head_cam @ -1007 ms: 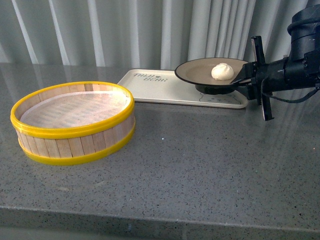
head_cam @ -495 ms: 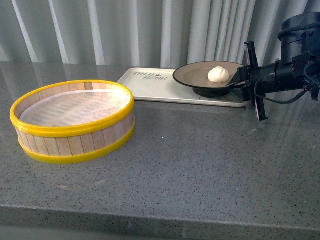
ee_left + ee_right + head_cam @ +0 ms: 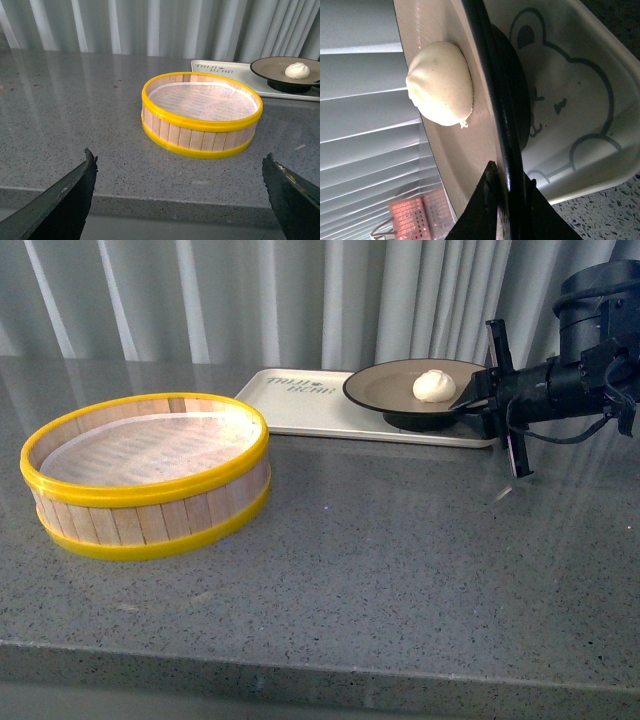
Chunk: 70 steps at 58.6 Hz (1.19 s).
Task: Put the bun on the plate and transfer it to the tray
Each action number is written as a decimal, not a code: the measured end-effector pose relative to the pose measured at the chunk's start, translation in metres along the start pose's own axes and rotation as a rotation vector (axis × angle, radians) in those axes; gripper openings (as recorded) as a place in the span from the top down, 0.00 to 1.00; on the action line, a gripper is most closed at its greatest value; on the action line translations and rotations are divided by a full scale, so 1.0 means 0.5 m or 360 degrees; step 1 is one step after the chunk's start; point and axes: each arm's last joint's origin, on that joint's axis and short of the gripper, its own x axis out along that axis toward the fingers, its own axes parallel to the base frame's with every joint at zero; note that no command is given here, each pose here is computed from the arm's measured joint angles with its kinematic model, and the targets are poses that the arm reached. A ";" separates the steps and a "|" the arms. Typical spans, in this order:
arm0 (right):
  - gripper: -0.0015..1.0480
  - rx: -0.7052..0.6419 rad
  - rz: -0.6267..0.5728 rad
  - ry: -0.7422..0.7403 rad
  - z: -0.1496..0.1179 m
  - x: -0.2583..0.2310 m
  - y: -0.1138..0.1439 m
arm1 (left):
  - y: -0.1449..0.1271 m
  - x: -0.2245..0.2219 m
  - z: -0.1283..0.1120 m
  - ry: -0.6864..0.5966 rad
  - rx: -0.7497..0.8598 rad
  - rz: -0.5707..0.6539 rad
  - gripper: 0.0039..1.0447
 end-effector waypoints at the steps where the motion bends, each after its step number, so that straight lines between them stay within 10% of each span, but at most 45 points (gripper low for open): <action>1: 0.97 -0.0001 0.0000 0.0000 0.000 0.000 0.000 | 0.000 0.000 0.000 0.0000 0.0000 0.0000 0.06; 36: 0.07 -0.0021 0.0059 -0.0012 -0.014 -0.045 0.021 | 0.000 0.000 0.000 0.0000 0.0000 0.0000 0.06; 70: 0.08 -0.0051 0.0087 -0.0110 -0.206 -0.283 0.046 | 0.000 0.000 0.000 -0.0001 0.0000 0.0000 0.06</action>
